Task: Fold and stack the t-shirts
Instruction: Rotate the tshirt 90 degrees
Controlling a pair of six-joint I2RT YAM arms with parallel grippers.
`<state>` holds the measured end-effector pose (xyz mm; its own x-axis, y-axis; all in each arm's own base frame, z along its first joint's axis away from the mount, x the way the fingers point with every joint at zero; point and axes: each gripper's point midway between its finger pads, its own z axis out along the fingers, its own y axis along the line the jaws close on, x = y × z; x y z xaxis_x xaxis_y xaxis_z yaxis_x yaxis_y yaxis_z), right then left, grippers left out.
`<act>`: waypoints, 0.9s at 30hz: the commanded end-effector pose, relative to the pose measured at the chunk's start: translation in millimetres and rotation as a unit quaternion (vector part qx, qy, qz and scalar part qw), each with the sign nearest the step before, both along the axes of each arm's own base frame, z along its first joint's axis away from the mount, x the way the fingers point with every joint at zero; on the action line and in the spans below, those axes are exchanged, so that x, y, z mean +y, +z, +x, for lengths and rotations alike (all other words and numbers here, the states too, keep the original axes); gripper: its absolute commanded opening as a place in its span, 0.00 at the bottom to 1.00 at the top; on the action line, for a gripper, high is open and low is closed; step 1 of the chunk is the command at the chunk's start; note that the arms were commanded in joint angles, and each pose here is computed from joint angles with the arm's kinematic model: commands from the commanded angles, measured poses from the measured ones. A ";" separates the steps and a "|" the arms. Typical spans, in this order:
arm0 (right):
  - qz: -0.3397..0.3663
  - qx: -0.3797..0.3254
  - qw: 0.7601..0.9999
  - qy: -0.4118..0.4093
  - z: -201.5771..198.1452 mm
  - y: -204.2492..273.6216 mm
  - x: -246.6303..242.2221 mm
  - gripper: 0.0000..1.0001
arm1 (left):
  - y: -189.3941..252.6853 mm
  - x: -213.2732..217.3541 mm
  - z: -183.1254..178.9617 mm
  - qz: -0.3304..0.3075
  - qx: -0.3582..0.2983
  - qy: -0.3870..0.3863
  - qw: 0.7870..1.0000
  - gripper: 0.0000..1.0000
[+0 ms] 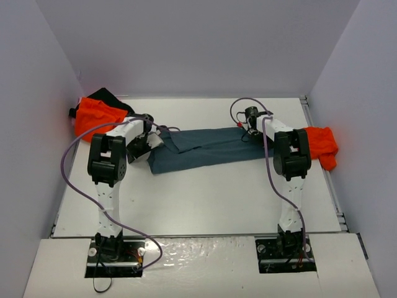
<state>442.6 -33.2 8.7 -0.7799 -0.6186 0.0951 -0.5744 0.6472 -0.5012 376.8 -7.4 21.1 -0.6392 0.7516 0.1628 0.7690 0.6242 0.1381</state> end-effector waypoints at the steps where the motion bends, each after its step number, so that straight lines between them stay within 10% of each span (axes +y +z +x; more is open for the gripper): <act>1: 0.063 0.117 0.991 -0.020 -71.8 -34.3 12.0 0.02 | 31.4 -21.2 36.6 -0.054 -0.097 0.016 0.994 0.00; 27: 0.092 0.093 0.989 0.071 -158.6 31.8 112.8 0.08 | 142.2 -91.0 46.1 -0.119 -0.243 -0.031 0.962 0.00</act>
